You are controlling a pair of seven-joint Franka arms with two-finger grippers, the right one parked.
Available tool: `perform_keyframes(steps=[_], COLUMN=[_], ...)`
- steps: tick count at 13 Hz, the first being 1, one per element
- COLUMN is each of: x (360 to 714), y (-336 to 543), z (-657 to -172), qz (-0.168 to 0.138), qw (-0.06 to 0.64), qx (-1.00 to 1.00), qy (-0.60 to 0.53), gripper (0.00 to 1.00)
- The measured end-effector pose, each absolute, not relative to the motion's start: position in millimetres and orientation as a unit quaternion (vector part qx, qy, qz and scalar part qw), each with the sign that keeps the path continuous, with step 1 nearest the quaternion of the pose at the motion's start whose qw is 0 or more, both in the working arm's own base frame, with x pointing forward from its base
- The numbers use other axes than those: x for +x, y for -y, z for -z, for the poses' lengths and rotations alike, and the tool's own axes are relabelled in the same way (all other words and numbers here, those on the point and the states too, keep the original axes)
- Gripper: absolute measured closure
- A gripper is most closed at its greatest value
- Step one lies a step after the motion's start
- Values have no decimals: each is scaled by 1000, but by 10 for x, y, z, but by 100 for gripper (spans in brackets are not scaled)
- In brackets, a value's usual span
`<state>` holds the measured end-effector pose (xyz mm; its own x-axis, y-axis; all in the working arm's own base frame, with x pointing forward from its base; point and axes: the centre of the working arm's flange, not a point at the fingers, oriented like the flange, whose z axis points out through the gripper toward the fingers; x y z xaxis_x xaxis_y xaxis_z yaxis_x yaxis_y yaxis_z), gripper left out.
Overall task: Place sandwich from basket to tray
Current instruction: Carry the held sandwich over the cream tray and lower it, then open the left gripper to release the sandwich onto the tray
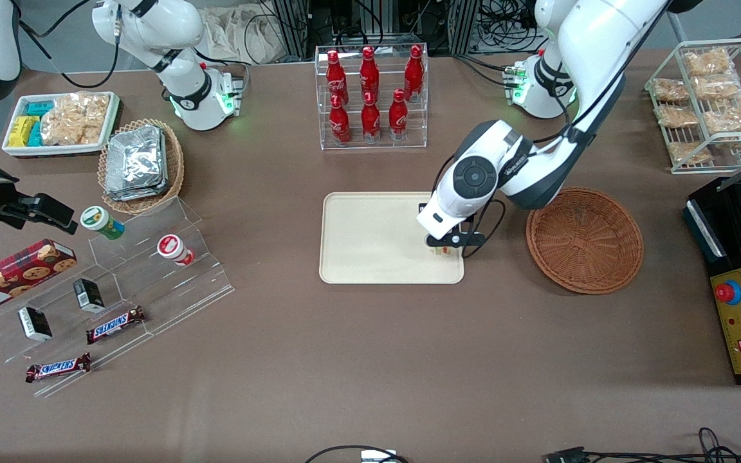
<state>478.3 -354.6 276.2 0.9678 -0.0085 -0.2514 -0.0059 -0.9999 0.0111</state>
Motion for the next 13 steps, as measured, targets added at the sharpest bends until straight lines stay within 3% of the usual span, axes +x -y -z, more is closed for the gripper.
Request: perform_keyframes(steps=[12,13], x=[4721,4723], y=[3536,3532], z=[-2276,-2267], qz=[142,142], qw=[15,14], qx=[990,990], qy=[-15,-16], gripper=[84,78])
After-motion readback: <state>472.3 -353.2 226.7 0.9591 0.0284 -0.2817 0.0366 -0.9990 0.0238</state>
